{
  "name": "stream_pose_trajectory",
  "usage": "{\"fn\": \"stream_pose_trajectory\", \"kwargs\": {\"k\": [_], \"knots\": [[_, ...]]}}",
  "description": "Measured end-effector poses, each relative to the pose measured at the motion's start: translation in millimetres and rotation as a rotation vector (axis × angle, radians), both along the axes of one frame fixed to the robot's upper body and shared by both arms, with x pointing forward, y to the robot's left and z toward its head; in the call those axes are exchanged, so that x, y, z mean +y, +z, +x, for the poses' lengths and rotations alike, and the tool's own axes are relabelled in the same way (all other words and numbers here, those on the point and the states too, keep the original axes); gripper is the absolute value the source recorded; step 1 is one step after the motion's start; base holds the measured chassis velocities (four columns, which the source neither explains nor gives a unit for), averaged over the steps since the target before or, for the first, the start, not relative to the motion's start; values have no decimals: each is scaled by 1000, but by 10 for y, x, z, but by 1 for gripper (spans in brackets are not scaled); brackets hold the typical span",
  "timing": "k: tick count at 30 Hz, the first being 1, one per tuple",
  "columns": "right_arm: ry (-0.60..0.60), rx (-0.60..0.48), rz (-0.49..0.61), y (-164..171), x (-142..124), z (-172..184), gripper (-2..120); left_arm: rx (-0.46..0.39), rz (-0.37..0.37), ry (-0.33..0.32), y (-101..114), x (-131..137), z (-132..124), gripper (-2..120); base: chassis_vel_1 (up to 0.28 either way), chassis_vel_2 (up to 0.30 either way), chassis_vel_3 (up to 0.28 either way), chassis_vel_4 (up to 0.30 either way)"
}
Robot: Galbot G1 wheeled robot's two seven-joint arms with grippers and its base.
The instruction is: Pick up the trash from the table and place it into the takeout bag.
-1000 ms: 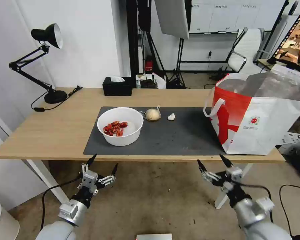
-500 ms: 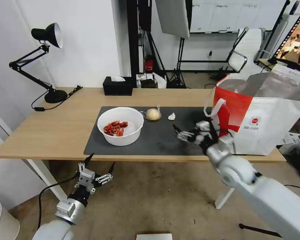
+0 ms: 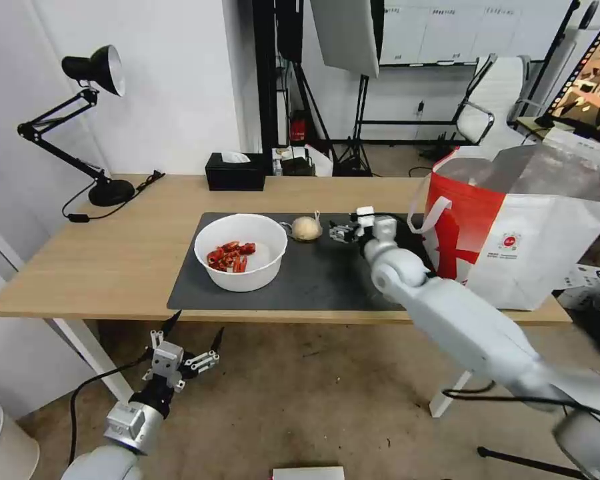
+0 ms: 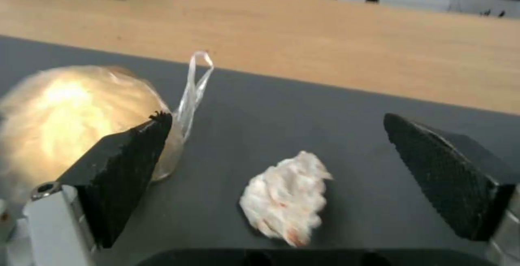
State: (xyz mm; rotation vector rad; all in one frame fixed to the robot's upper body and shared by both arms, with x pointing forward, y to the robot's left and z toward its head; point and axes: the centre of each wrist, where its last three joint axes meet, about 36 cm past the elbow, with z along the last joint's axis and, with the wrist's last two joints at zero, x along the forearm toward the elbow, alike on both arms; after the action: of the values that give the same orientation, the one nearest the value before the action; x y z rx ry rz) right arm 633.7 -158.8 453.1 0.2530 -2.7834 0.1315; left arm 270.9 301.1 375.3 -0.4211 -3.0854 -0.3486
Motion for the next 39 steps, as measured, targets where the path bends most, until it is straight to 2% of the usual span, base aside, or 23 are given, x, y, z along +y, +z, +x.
{"fn": "stream_pose_trajectory", "kwargs": {"k": [8,20,23,24,28,29,32,33,39], "knots": [[-29,42,-33,-157,162,62,100,4,2,15,-22,29,-73,100,0,0,0,0],[-45,58,-45,-222,143,91,96,5,-8,21,-49,4,-121,100,0,0,0,0],[-47,65,-37,-246,135,67,82,3,-7,22,-51,11,-131,100,0,0,0,0],[-47,65,-37,-246,135,67,82,3,-7,22,-51,11,-131,100,0,0,0,0],[-51,72,-27,-281,108,10,62,2,-9,21,-54,9,-132,100,0,0,0,0],[-51,72,-27,-281,108,10,62,2,-9,21,-54,9,-132,100,0,0,0,0],[-55,76,-10,-298,94,-36,48,2,-11,17,-61,-6,-129,100,0,0,0,0],[-55,76,-10,-298,94,-36,48,2,-11,17,-61,-6,-129,100,0,0,0,0],[-60,55,26,-269,20,-92,24,3,-11,14,-64,-8,-124,100,0,0,0,0]]}}
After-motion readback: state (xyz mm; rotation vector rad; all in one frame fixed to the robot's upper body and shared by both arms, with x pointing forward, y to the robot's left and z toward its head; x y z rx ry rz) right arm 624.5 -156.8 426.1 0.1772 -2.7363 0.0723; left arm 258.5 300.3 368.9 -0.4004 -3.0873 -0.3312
